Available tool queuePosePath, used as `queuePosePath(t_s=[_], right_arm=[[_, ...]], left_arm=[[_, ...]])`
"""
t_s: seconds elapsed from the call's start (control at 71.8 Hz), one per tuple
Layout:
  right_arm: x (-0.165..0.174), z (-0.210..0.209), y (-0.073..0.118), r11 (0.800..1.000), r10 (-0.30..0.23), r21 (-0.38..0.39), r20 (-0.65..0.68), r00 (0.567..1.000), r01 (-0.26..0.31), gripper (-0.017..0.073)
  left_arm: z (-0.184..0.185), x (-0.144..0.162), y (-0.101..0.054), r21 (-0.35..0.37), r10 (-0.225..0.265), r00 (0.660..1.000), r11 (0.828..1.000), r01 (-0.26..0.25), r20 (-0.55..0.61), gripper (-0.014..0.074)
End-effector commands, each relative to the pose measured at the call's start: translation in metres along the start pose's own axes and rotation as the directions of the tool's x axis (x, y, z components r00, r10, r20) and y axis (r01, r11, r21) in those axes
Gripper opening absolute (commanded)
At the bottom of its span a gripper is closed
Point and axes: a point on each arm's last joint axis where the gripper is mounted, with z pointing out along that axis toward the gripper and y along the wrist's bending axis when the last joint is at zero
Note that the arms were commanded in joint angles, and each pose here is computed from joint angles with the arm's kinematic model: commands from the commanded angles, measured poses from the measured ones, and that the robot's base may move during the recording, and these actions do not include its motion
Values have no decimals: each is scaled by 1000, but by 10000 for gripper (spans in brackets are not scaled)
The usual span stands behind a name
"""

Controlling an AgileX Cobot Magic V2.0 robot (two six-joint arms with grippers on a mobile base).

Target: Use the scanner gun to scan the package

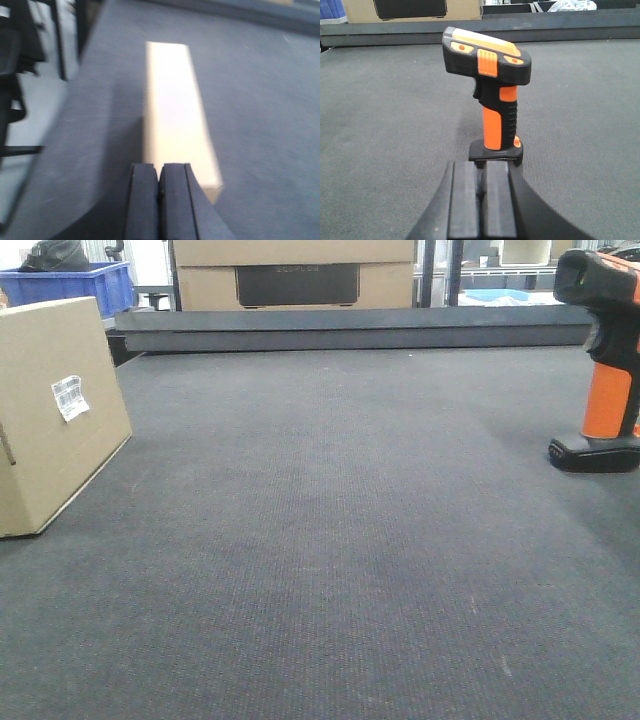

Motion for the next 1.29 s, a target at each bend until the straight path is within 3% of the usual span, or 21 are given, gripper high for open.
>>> queuePosePath(t_s=[0.0, 0.195, 0.571, 0.821, 1.281], right_arm=[[-2, -2, 0, 1000, -9, -5, 24, 1000, 9, -169], [-8, -10, 1, 1000, -7, -11, 84, 996, 8, -169], [-17, -41, 3, 1000, -6, -27, 109, 994, 9, -169], [-24, -52, 3, 999, -2, -37, 216, 976, 11, -169], [-23, -52, 3, 999, -3, -36, 212, 977, 11, -169]], left_arm=[[-16, 10, 4, 1, -2, 998, 1000, 2, 65, -97], [-53, 40, 11, 21, -6, 982, 1000, 2, 188, -97], [-110, 69, 25, -41, 30, 954, 999, -18, 299, -97], [-110, 69, 25, -38, 29, 952, 999, -19, 306, -97], [-110, 69, 25, -38, 29, 952, 999, -19, 306, -97]])
